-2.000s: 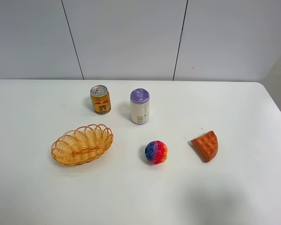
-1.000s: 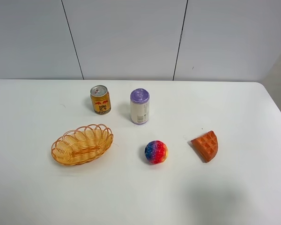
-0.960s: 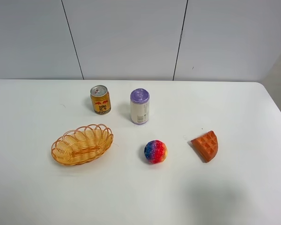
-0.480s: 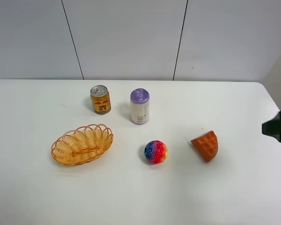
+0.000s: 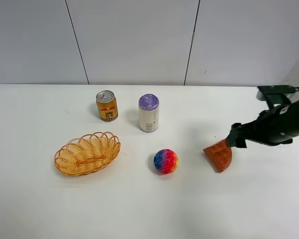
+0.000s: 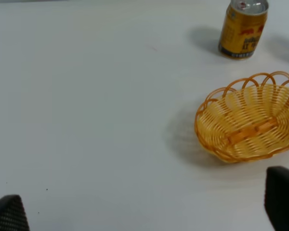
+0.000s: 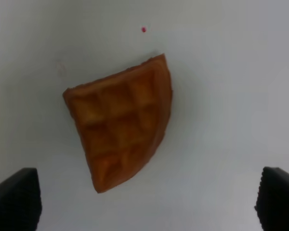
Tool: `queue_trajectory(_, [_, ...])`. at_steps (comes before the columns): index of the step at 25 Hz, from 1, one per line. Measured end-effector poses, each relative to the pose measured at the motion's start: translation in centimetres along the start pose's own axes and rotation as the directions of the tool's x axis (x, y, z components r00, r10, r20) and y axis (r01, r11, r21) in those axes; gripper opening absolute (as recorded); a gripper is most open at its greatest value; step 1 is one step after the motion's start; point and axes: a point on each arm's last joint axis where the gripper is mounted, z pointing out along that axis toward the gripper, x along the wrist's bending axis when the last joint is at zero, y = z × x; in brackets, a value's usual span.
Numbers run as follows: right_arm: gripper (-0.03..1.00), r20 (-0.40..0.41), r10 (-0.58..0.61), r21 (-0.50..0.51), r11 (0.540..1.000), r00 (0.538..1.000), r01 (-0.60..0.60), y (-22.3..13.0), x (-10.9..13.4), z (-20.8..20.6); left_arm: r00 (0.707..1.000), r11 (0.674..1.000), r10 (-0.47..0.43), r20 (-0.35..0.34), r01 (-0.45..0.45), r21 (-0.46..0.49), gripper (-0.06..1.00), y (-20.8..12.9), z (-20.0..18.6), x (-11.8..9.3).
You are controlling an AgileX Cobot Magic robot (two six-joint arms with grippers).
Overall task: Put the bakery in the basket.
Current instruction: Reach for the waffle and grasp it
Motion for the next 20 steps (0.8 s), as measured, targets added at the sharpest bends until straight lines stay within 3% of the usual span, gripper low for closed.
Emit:
queue_trajectory(4, [0.88, -0.012, -0.095, 0.087, 0.992, 0.995, 0.096, -0.4, 1.0, 4.3, 1.0, 1.0, 0.0, 0.0, 0.0, 0.0, 0.99, 0.0, 0.0, 0.0])
queue_trajectory(8, [0.88, -0.01, -0.118, 0.151, 0.982, 0.993, 0.118, -0.3, 1.1, 7.2, 1.0, 1.0, 0.0, 0.0, 0.0, 0.0, 0.99, 0.0, 0.0, 0.0])
queue_trajectory(15, [0.88, 0.001, -0.153, 0.122, 0.981, 0.988, 0.152, 1.6, 1.1, 8.1, 1.0, 1.0, 0.0, 0.0, 0.0, 0.0, 0.99, 0.0, 0.0, 0.0])
queue_trajectory(20, [0.88, -0.002, -0.153, 0.162, 0.975, 0.988, 0.151, 1.3, 0.9, 9.3, 1.0, 1.0, 0.0, 0.0, 0.0, 0.0, 0.99, 0.0, 0.0, 0.0])
